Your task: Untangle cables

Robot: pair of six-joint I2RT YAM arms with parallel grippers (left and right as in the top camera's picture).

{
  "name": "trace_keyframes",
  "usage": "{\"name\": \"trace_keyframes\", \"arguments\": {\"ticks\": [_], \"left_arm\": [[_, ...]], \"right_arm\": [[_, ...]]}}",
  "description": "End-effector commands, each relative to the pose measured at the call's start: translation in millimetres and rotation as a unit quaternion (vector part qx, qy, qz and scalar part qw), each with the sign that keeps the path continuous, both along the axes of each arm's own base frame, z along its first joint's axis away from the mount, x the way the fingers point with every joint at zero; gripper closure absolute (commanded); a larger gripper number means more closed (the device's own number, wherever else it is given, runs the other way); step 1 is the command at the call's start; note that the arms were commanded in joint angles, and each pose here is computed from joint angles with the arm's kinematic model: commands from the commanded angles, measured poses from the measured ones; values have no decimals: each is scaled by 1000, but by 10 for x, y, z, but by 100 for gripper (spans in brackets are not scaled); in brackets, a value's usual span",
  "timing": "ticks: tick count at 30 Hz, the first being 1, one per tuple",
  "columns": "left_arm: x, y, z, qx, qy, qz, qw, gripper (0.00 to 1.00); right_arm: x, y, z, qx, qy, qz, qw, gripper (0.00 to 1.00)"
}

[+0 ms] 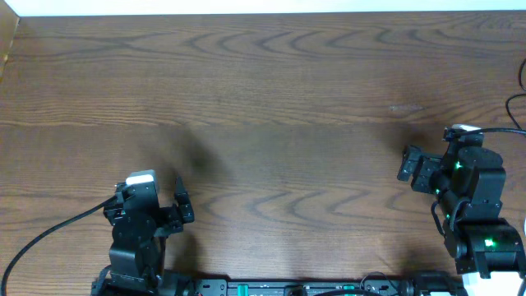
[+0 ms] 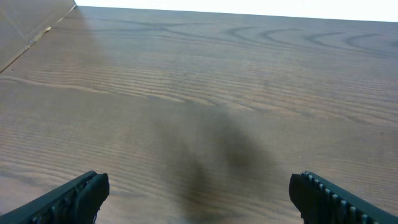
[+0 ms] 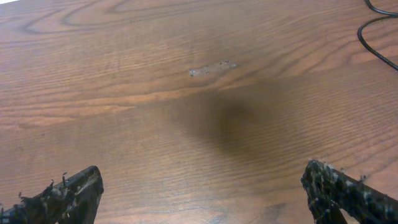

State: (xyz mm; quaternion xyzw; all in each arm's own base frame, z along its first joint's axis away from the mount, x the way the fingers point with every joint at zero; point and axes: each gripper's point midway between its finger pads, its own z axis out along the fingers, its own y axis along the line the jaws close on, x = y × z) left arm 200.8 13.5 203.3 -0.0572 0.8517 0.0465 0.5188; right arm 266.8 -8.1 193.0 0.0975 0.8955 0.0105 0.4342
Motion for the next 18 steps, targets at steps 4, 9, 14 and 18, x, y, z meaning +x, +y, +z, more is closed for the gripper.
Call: {"name": "trace_keyframes", "arguments": {"ticks": [4, 9, 14, 18], "left_arm": [[-10, 38, 4, -2, -3, 12, 1000, 2], [-10, 38, 4, -2, -3, 12, 1000, 2], [-10, 38, 4, -2, -3, 12, 1000, 2], [-11, 38, 3, -2, -3, 12, 1000, 2]], "right_arm": [[-14, -14, -18, -7, 1, -1, 1000, 1], [-24, -15, -31, -7, 4, -2, 1000, 1], [-24, -15, -32, -7, 5, -2, 1000, 1], [-25, -14, -34, -7, 5, -1, 1000, 1]]}}
